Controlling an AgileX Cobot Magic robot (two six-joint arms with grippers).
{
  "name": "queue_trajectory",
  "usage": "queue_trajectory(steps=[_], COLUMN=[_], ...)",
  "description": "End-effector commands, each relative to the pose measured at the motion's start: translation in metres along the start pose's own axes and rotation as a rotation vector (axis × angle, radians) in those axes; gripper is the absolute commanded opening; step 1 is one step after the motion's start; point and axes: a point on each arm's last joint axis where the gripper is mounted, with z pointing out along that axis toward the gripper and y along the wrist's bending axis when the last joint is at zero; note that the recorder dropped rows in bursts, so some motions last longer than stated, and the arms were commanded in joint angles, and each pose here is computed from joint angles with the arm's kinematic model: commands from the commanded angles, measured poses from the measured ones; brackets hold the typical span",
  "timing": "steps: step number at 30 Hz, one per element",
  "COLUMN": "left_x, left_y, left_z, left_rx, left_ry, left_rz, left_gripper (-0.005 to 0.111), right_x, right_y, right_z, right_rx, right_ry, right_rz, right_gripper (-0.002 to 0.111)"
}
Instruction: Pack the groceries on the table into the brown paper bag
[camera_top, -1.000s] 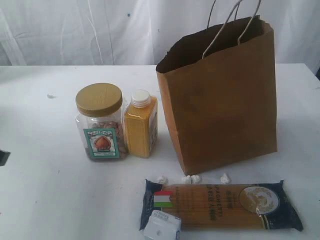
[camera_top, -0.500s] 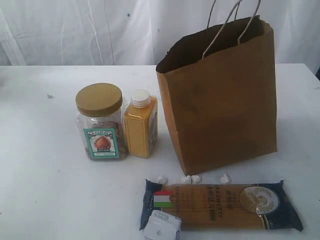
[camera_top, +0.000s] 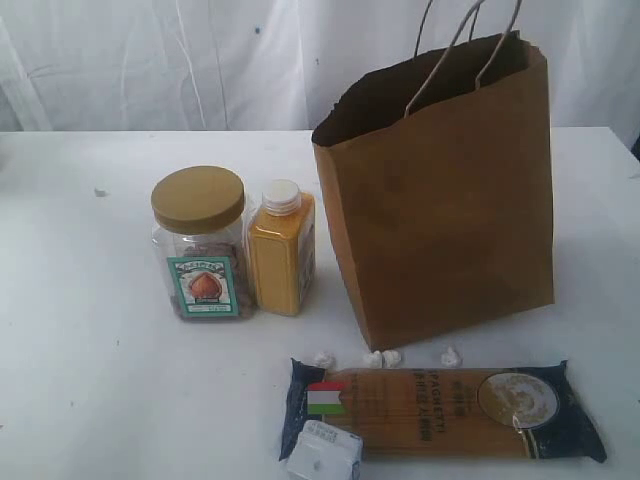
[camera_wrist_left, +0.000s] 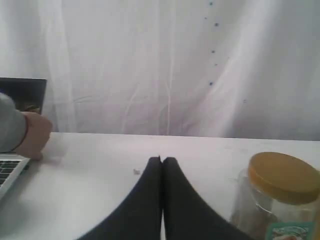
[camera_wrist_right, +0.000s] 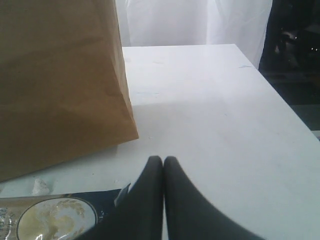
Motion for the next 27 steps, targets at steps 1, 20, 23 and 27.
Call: queue_trajectory(steps=[1,20,23,27], left_x=[-0.002,0.020,0.038,0.056], left_y=[-0.010,-0.006,0.003,0.007], left_z=[-0.001,-0.006,-0.008,-0.011], left_rx=[0.112,0.099,0.027,-0.002], left_ry=[-0.009,0.007,0.056,0.088], left_rz=[0.027,0.234,0.337,0.435], left_gripper=[0.000,0.000,0.000,0.000], right_x=[0.000,0.000,0.000,0.000], right_y=[0.000,0.000,0.000,0.000], right_z=[0.000,0.000,0.000,0.000], right_rx=[-0.002,-0.002,-0.002,-0.002], right_ry=[-0.007,-0.007,-0.007,-0.007], right_rz=[-0.002,-0.002,-0.002,-0.002], right_gripper=[0.000,0.000,0.000,0.000])
